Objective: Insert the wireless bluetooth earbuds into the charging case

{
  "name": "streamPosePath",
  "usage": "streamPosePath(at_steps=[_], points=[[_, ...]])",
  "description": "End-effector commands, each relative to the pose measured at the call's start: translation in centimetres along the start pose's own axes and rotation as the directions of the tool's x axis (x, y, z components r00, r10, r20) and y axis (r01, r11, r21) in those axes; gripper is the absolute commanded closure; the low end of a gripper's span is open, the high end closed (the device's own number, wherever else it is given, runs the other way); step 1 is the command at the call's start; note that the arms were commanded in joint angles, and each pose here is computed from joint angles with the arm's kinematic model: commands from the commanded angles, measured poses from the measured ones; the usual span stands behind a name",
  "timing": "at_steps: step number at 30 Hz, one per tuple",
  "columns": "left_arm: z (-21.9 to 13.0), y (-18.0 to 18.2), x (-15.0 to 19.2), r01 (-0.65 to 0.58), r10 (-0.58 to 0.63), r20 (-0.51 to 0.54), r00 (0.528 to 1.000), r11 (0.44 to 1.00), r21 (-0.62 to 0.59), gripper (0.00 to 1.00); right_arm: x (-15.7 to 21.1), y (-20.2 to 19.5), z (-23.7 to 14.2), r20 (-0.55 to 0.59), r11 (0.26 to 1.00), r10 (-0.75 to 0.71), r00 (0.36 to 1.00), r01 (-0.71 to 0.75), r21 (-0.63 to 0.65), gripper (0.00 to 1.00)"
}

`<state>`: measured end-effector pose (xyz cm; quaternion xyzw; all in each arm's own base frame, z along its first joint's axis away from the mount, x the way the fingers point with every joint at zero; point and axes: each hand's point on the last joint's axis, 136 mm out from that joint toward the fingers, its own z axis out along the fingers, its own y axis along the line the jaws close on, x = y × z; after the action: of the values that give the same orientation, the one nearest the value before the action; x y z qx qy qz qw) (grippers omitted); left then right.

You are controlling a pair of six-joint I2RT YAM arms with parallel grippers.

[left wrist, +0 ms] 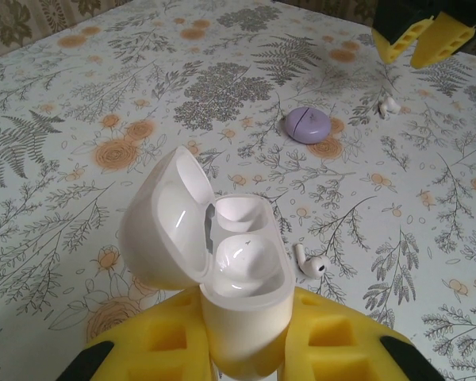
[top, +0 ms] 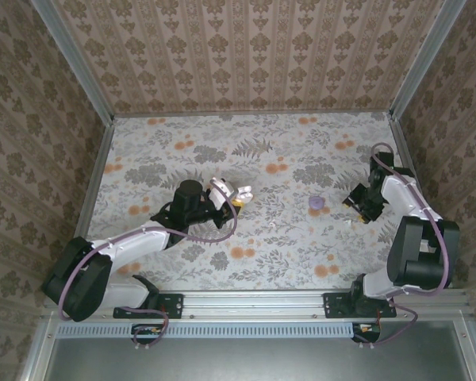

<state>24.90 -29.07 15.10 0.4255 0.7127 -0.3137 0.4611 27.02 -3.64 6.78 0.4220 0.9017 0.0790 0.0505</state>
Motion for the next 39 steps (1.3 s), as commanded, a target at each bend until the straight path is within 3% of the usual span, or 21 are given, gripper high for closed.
streamPosePath(at_steps=[1,25,39], points=[[-0.1,0.3,-1.3,-0.014,0.014,0.029,0.999,1.000,0.001,0.83,0.2,-1.5,0.8,-0.031,0.983,0.176,0.984,-0.174,0.058,0.51],[0.1,1.3,-0.7,0.022,-0.021,0.025,0.999,1.000,-0.011,0.83,0.7,-2.0,5.7,-0.104,0.960,0.275,0.956,-0.267,0.077,0.57],[0.1,1.5,-0.6,0.030,-0.030,0.021,0.999,0.999,-0.011,0.83,1.1,-1.8,6.6,-0.114,0.961,0.274,0.955,-0.268,0.067,0.69]])
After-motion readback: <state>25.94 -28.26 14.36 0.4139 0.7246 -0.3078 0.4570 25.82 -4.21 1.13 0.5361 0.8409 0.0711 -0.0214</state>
